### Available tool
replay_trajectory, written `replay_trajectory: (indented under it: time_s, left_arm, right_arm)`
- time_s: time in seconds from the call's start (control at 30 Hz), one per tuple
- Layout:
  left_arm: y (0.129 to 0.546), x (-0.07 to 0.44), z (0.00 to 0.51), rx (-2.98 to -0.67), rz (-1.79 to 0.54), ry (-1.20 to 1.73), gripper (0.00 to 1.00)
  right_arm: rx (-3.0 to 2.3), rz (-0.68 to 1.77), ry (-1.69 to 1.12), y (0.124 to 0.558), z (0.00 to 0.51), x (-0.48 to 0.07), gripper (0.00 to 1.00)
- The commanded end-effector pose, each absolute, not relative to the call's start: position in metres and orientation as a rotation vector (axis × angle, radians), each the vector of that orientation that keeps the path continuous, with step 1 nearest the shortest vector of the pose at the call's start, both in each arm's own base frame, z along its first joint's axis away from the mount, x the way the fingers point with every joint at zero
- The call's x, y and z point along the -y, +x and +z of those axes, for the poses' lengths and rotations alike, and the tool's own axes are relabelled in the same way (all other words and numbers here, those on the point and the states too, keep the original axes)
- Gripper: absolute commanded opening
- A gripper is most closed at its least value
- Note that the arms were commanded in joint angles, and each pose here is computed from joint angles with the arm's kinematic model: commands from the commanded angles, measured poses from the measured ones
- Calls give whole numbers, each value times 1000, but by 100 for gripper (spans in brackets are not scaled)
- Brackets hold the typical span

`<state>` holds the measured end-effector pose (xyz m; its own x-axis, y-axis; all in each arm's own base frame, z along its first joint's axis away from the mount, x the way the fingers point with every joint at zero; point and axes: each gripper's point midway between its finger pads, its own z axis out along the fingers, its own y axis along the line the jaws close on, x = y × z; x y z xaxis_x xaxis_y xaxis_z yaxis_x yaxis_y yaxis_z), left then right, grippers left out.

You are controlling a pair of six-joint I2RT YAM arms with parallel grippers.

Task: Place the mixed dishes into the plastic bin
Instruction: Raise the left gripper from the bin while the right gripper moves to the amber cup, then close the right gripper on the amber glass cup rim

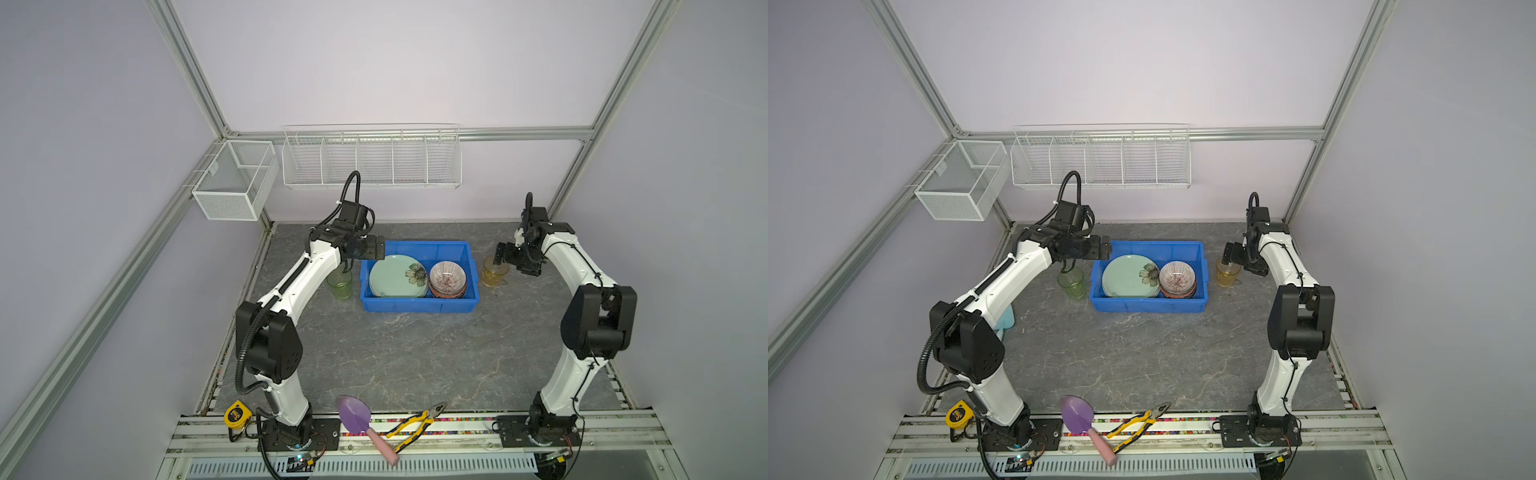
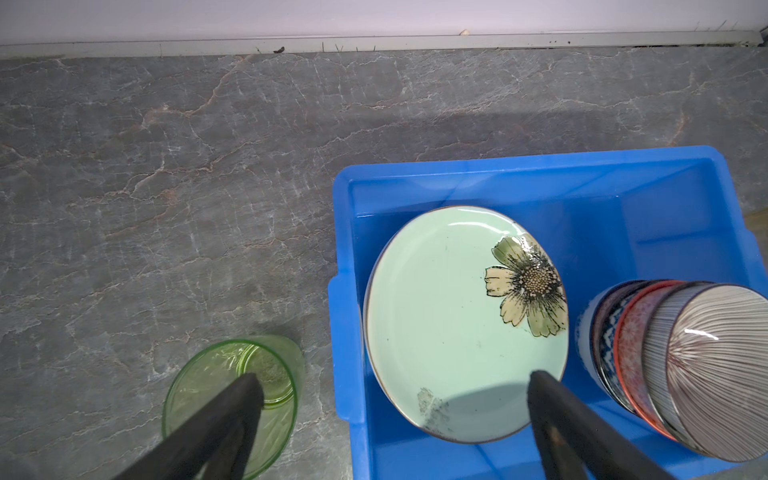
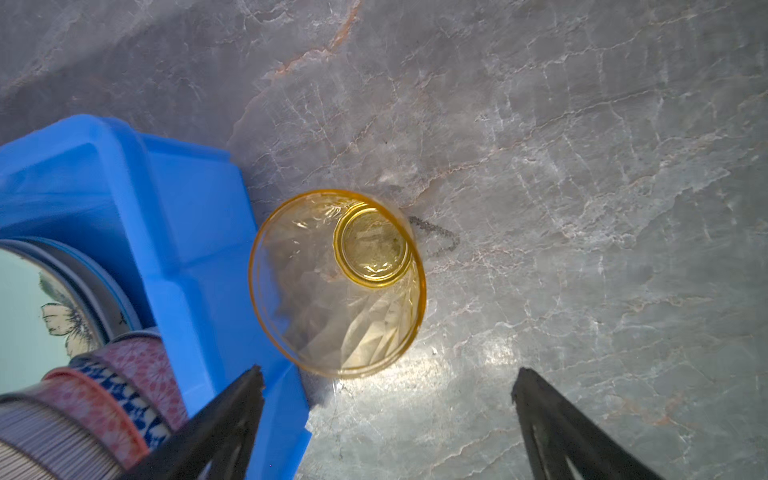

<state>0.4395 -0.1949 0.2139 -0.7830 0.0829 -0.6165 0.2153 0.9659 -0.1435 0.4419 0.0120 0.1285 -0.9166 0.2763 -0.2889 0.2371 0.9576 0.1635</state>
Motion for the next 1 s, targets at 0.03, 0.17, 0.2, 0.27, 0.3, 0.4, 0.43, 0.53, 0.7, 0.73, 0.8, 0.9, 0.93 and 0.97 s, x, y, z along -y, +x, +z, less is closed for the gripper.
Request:
replay_trajectory:
  time_s: [0.03, 0.17, 0.2, 0.27, 0.3, 0.4, 0.43, 0.53, 0.7, 0.73, 0.8, 0.9, 0.93, 0.97]
  left_arm:
    - [444, 192, 202, -2495, -280, 205, 99]
    - [446, 190, 197, -2510, -272, 204, 99]
    - [446, 191, 194, -2519, -274, 205, 99]
    - [446, 191, 190, -2533, -272, 206, 99]
    - [446, 191, 187, -2545, -273, 208, 99]
    - [446, 193, 181, -2575, -274, 219, 99]
    - [446, 193, 180, -2578, -278, 218, 99]
    - [446, 194, 180, -2578, -282, 219, 99]
    - [447, 189, 180, -2590, -270, 197, 99]
    - [448, 189, 180, -2591, -270, 199, 99]
    - [447, 190, 180, -2592, -276, 198, 99]
    - [447, 190, 184, -2584, -284, 193, 99]
    - [447, 190, 184, -2585, -284, 192, 99]
    - [447, 190, 186, -2585, -287, 189, 99]
  right_arm:
    - [-2803, 157, 362, 455, 123, -7, 99]
    - [-2823, 128, 367, 458, 113, -4, 93]
    - [-2828, 121, 369, 458, 111, -2, 92]
    - [-2841, 111, 372, 458, 107, -1, 85]
    - [-2848, 108, 374, 457, 105, -1, 80]
    - [-2856, 100, 386, 458, 99, 1, 68]
    - [-2859, 100, 393, 459, 97, 1, 64]
    - [-2864, 108, 403, 461, 89, -1, 55]
    - [-2876, 110, 411, 462, 82, -1, 44]
    - [-2874, 107, 410, 463, 82, -1, 41]
    - [-2872, 103, 412, 463, 82, -1, 36]
    - [-2875, 84, 401, 463, 86, -1, 31]
    - [-2873, 75, 398, 463, 87, 0, 30]
    - [-2873, 71, 395, 463, 88, 0, 28]
